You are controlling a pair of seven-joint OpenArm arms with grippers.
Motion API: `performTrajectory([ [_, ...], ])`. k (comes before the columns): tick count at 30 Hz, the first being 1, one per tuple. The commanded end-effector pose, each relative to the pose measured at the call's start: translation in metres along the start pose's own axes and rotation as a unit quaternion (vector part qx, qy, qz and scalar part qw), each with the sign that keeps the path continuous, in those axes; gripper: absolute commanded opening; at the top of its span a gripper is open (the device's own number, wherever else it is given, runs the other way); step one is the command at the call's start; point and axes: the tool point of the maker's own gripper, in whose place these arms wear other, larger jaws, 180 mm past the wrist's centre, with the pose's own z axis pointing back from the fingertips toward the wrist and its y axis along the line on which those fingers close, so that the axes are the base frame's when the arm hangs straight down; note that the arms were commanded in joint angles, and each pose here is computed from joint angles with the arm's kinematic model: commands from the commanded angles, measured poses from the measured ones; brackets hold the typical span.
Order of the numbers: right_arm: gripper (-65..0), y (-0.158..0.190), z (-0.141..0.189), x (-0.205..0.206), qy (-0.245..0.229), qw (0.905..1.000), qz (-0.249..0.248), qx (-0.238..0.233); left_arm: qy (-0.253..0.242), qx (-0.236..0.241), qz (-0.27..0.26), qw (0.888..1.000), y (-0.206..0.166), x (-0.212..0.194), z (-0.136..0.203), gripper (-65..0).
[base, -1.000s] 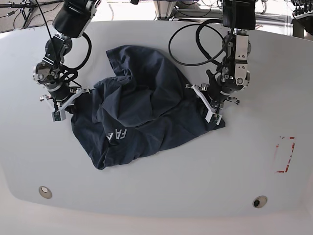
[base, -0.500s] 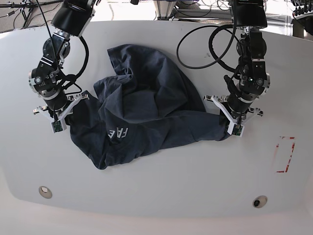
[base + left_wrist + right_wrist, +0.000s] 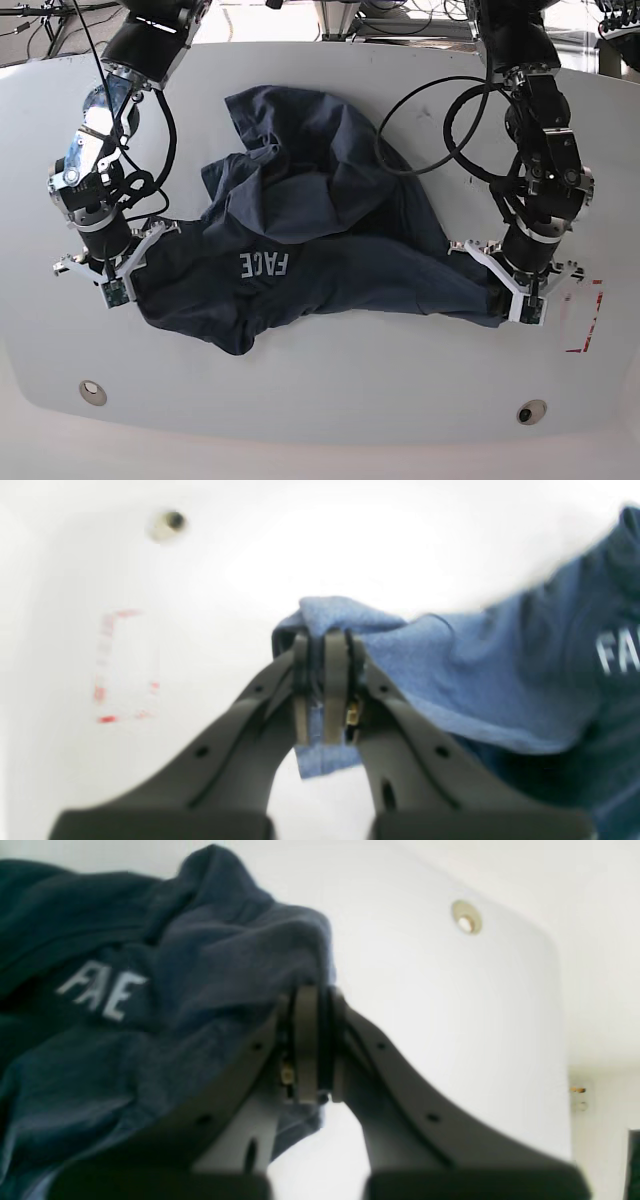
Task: Fold the T-shirt properly
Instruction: 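Lift the shirt high with both grippers, spreading them apart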
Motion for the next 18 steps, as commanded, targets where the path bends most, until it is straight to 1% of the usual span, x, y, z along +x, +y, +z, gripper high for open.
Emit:
performTrajectory([
  [1,-65.0,-0.017,0.004,0.029,-0.035,0.9991,0.01,-0.022,-0.039,0.023,-0.001,0.999,0.016,0.031,0.004,-65.0],
  [2,-65.0,-0.021,0.003,0.037,-0.04,0.9988,0.01,-0.027,-0.048,0.031,0.003,0.998,0.023,0.042,0.004,-65.0],
  [7,-65.0,-0.04,0.005,0.055,-0.049,0.9975,0.021,-0.046,-0.071,0.059,0.017,0.996,0.047,0.07,0.009,-65.0],
  [10,-65.0,-0.048,0.006,0.067,-0.06,0.9964,0.024,-0.055,-0.08,0.076,0.012,0.994,0.062,0.088,0.012,-65.0],
  [18,-65.0,-0.063,0.008,0.098,-0.091,0.993,0.025,-0.071,-0.113,0.094,0.008,0.989,0.078,0.131,0.021,-65.0],
])
